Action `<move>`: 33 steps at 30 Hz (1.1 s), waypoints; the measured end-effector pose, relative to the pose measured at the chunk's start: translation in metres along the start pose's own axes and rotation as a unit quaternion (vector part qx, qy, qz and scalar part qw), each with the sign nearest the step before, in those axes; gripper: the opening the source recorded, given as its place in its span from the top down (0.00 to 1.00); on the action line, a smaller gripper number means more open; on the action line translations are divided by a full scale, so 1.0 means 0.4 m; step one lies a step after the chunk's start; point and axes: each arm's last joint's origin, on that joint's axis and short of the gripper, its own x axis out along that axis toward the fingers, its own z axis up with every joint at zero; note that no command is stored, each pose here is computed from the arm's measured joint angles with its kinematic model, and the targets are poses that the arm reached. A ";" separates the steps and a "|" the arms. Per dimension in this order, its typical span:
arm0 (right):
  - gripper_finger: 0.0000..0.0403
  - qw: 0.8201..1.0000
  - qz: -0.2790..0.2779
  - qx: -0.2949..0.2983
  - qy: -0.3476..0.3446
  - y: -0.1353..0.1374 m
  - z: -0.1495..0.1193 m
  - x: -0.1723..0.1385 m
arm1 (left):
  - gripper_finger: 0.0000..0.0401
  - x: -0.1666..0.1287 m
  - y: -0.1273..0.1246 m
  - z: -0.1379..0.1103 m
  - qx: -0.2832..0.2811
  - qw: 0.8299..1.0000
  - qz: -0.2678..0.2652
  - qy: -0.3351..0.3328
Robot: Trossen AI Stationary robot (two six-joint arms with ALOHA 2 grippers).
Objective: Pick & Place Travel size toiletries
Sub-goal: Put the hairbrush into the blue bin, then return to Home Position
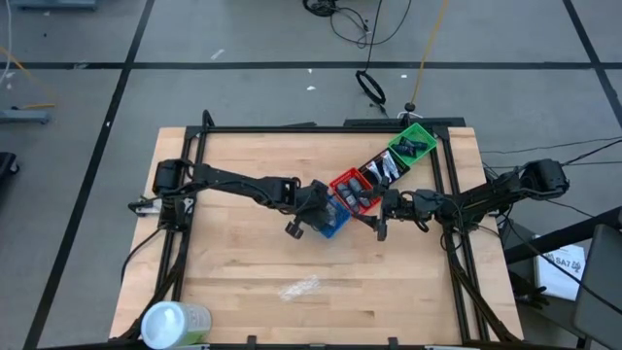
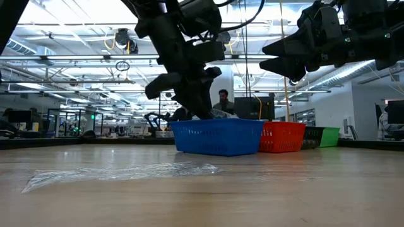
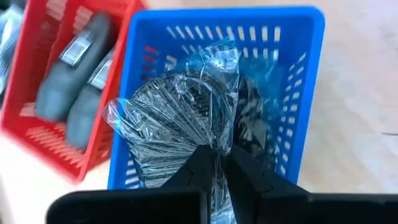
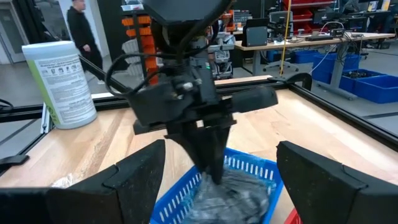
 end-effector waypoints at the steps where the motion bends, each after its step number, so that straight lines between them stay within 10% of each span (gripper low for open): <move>1: 0.27 1.000 0.000 0.000 0.000 0.000 0.000 0.000 | 0.93 0.000 0.002 -0.002 -0.008 1.000 0.007 0.006; 13: 0.27 1.000 0.000 -0.001 0.004 0.000 -0.002 0.000 | 0.87 0.000 0.006 -0.008 -0.066 0.997 0.022 0.023; 33: 0.27 1.000 0.001 -0.001 0.004 0.000 -0.002 0.000 | 0.42 -0.052 -0.034 0.038 -0.066 0.989 0.117 0.057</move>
